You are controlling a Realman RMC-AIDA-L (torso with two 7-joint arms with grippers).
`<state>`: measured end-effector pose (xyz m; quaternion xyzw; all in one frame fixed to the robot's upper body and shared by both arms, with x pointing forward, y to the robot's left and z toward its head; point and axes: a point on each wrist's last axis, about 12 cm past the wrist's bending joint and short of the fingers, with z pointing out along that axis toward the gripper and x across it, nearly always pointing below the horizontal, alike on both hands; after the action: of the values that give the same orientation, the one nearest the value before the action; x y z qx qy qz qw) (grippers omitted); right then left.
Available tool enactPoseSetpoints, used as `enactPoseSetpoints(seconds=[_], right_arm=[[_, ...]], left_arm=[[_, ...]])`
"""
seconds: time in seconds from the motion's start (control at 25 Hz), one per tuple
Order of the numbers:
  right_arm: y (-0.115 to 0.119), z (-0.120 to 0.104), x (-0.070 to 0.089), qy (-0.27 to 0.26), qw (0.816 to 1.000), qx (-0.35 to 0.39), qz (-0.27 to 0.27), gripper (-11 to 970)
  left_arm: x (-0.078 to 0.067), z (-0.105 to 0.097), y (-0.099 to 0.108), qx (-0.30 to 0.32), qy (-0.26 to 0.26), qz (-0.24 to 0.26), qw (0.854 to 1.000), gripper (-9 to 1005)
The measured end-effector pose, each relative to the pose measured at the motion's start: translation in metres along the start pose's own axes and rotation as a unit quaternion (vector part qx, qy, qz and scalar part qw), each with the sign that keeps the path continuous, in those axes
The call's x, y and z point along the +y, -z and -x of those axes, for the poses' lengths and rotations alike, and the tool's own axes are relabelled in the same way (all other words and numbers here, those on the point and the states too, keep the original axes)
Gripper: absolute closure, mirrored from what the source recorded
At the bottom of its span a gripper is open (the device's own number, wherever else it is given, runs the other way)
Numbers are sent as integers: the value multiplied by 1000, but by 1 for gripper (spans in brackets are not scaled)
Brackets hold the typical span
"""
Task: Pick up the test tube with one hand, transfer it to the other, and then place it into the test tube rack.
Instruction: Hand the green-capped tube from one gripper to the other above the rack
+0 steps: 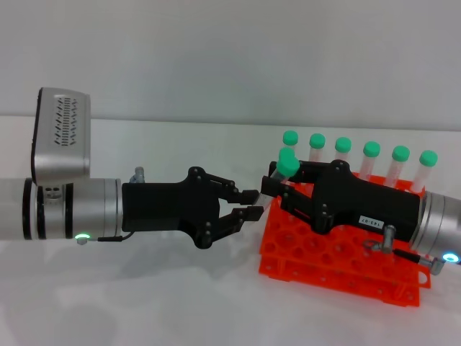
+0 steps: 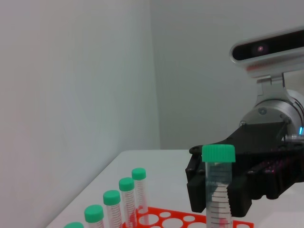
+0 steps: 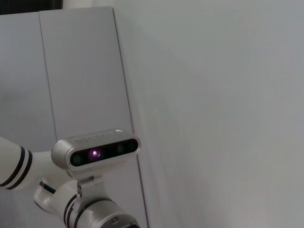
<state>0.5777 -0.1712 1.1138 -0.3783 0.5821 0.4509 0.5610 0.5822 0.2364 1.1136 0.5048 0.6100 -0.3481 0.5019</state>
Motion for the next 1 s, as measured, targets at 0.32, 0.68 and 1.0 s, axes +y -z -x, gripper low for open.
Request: enactPoseSetpoints(seconds=[0.32,0.68,1.0], right_arm=[[0,0,0,7,1000,0,-1,732],[0,0,0,9,1000,0,-1,747],[1,-1,0,8,1000,0,-1,748]], left_arm=[[0,0,0,-1,0,0,1000,688],[0,-1,2,-4,2,6,1000,678],[-2,-3,3,-15,10,15,1000,632]])
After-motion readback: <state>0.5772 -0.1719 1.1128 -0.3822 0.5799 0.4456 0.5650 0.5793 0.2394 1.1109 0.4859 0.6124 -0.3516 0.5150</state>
